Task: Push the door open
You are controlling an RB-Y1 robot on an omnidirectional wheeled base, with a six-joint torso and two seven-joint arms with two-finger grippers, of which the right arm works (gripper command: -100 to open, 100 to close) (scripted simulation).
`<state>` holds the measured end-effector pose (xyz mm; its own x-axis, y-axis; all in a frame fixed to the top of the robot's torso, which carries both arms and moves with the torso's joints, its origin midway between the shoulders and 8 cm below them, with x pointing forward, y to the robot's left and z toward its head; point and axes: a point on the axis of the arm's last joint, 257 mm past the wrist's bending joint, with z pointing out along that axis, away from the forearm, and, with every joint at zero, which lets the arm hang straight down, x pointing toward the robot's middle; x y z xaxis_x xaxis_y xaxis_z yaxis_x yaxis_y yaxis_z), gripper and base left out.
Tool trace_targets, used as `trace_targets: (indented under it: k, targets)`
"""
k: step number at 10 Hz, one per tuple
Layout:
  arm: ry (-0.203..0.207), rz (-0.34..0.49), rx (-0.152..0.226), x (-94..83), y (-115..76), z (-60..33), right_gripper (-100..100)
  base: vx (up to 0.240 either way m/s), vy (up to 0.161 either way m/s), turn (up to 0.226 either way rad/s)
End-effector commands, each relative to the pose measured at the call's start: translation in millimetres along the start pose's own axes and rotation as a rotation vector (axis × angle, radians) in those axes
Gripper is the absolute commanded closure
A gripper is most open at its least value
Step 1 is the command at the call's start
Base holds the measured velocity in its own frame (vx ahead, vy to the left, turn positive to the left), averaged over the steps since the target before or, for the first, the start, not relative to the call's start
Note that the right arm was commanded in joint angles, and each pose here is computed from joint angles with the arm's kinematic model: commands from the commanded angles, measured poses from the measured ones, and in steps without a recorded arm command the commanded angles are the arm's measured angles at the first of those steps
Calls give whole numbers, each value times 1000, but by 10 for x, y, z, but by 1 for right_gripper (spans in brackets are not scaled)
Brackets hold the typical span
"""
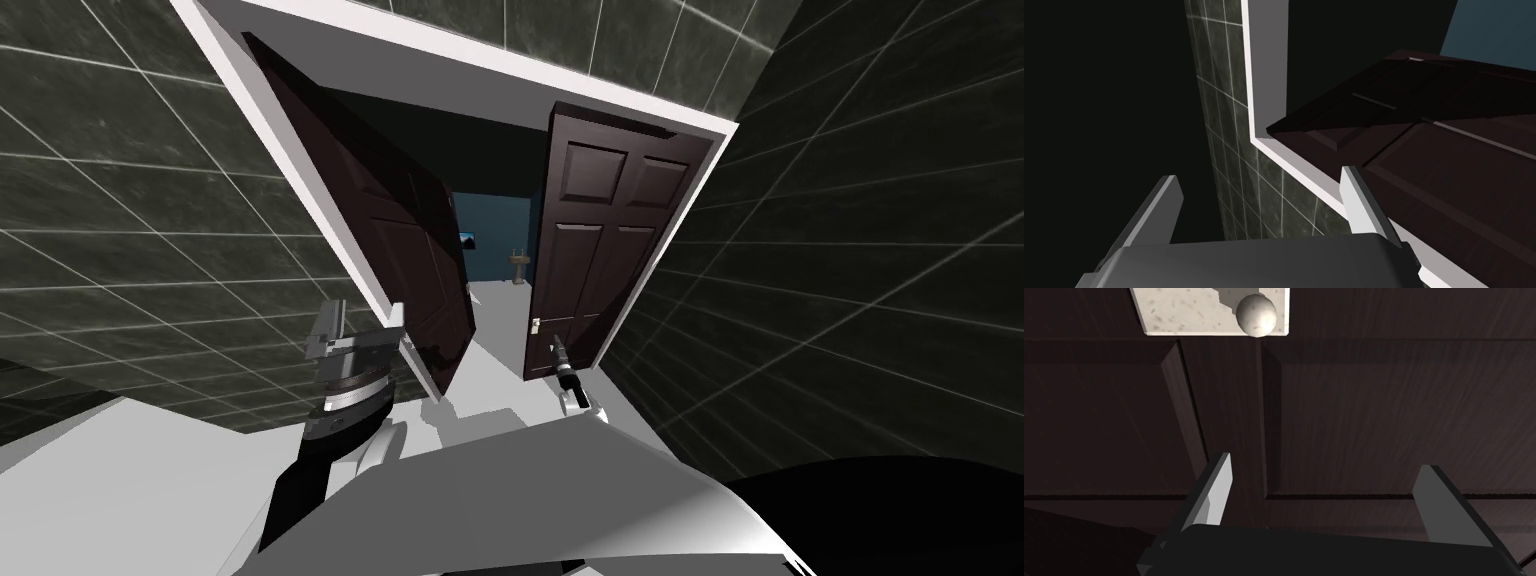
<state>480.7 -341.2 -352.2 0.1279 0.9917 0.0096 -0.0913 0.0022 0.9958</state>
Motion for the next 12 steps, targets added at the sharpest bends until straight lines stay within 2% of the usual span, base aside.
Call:
trace_targets:
  k: [1,9,12]
  targets:
    - [-5,-2,20,-27,-86,-11,-100,6,-76,184]
    - [-21,-10,85,-126,-363,-82,-100,-4,-50,169]
    - [-25,-9,81,-137,-355,-94,-100,102,-11,25]
